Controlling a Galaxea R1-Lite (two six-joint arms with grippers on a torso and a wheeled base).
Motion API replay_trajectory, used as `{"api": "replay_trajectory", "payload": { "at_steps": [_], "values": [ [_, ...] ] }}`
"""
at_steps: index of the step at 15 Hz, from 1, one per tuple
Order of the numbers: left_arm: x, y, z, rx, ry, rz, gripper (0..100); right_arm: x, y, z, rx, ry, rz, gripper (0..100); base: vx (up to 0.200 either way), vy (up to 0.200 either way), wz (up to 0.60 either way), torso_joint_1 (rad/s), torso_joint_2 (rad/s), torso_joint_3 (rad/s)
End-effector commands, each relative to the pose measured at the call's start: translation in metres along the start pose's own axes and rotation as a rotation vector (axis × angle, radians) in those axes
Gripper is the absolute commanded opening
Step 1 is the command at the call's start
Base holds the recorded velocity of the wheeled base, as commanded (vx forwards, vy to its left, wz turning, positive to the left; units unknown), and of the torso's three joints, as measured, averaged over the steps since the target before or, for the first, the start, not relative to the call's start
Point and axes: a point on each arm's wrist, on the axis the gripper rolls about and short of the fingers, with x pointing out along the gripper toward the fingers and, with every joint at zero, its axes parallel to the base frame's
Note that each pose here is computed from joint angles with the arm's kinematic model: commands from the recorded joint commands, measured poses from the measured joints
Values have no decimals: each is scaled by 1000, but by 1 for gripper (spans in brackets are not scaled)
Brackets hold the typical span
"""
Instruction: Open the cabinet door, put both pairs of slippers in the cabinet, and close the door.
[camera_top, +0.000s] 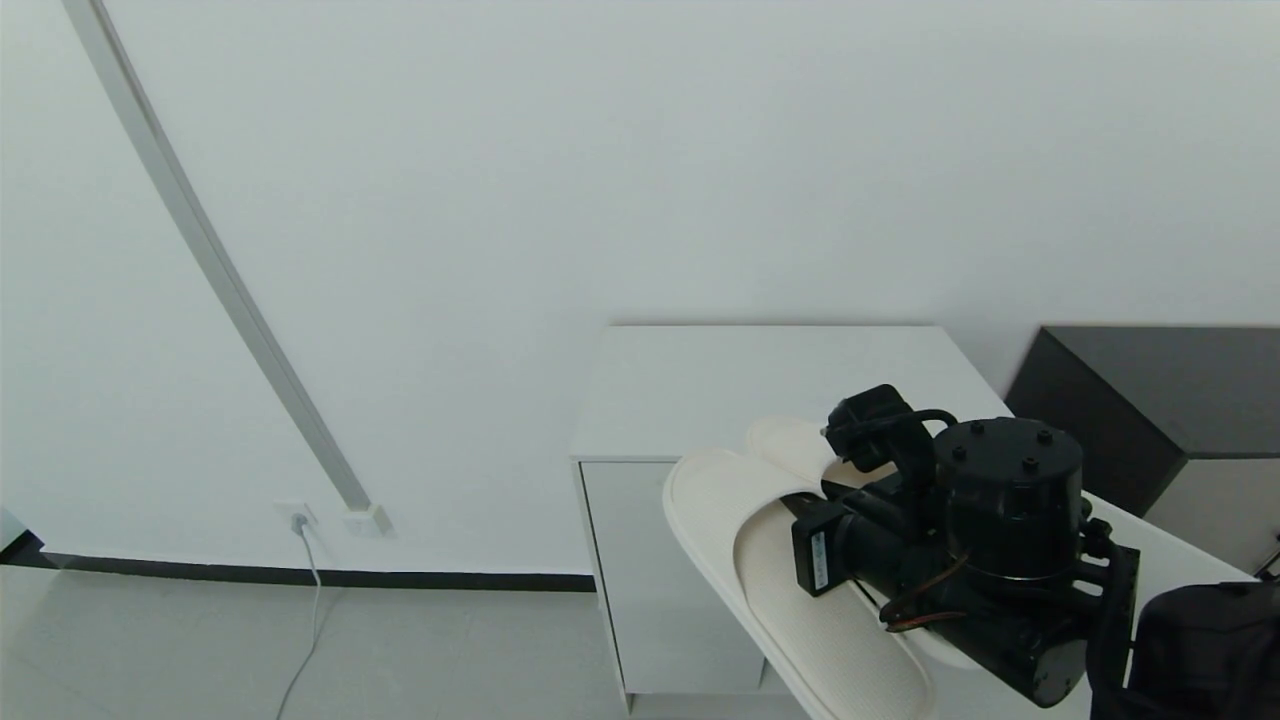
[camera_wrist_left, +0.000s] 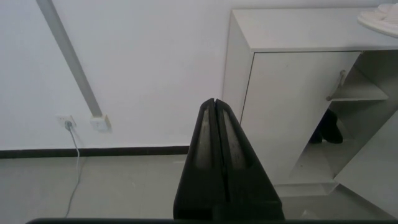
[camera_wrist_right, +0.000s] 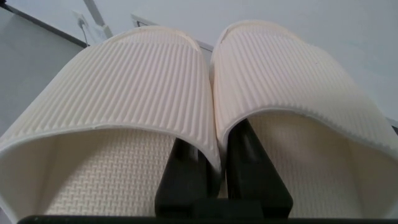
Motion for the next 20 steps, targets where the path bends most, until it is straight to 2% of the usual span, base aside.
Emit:
{"api": "replay_trajectory", "payload": {
  "at_steps": [1,16,20],
  "values": [
    [0,0,0,2,1,0,0,0,0,0,0,0,0,0,0,-200,0,2,7,2],
    [0,0,0,0,1,0,0,-6,-1,6,8,-27,-12,0,0,-200,0,3,3,3],
    [0,0,0,0,1,0,0,-16,-1,4,5,-21,3,0,0,0,0,0,0,0]
  ]
}}
